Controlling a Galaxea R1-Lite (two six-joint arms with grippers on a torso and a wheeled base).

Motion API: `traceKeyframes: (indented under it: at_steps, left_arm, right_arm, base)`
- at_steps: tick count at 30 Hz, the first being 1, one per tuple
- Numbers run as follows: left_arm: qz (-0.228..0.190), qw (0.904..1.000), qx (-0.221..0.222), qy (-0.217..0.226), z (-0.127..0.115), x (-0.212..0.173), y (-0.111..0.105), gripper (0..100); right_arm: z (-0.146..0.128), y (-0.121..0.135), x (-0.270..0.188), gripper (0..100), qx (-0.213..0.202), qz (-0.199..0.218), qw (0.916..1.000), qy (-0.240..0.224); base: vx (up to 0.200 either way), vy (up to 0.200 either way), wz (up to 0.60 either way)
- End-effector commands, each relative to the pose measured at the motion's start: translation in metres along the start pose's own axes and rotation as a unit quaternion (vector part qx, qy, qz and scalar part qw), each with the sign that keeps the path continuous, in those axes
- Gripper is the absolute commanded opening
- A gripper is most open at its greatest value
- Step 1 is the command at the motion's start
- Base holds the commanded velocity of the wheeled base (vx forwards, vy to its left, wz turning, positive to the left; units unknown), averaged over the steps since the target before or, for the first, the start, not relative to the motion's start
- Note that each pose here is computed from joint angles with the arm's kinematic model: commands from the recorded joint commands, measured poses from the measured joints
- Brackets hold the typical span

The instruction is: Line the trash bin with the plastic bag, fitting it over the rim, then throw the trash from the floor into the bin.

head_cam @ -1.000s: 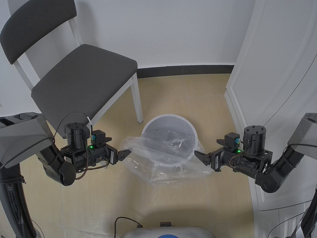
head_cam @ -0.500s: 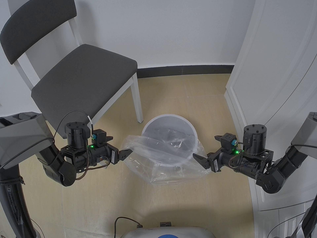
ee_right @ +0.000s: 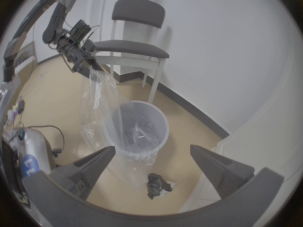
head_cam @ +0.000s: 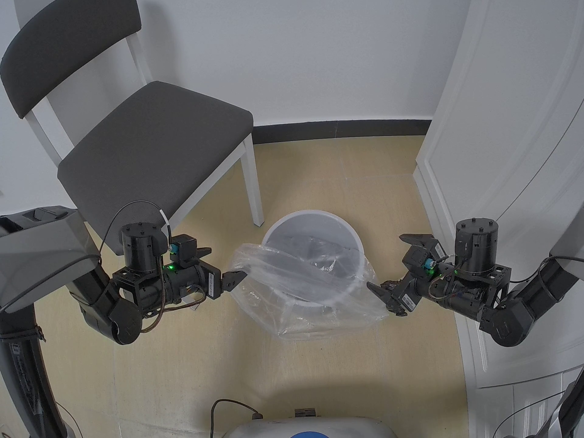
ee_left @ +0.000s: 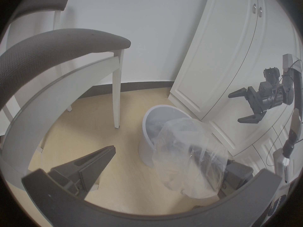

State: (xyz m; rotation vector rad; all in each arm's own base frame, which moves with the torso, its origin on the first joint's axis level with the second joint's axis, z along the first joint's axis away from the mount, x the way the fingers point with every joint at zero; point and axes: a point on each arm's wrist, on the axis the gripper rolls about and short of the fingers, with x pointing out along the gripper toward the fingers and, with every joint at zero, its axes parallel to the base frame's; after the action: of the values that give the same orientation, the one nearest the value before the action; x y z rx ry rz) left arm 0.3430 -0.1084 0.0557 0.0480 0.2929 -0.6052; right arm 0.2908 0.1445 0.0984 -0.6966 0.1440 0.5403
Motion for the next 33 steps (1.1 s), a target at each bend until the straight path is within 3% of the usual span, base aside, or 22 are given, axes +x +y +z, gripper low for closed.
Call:
traceKeyframes:
  at_steps: [1,8,13,16,25,33]
  left_arm:
    - [0.0,1.0,-0.003,-0.003,-0.006,0.004,0.0,100]
    - [-0.003,0.9999,0.001,-0.012,-0.01,0.003,-0.003,100]
    - [-0.005,0.9997,0.004,-0.022,-0.009,0.001,-0.005,100]
    - [-0.003,0.9998,0.0,-0.022,-0.01,0.001,-0.004,100]
    - [0.007,0.9995,-0.012,-0.028,-0.008,0.004,-0.003,100]
    - [0.007,0.9996,-0.012,-0.027,-0.008,0.004,-0.003,100]
  right_arm:
    - [0.004,-0.004,0.001,100,-0.025,-0.007,0.9996,-0.007]
    - [0.0,-0.001,0.004,100,-0.112,-0.001,0.9938,0.0]
    - [-0.008,-0.003,0.018,100,-0.196,0.001,0.9806,0.009]
    - [-0.008,-0.003,0.029,100,-0.225,-0.001,0.9744,0.005]
    - [0.013,0.029,0.06,100,-0.251,0.026,0.9669,-0.038]
    - [0.019,0.048,0.066,100,-0.244,0.045,0.9672,-0.052]
  base:
    - [0.0,0.0,0.0]
    - [0.0,0.0,0.0]
    - [0.0,0.0,0.0]
    - [0.0,0.0,0.0]
    - [0.0,0.0,0.0]
    - [0.0,0.0,0.0]
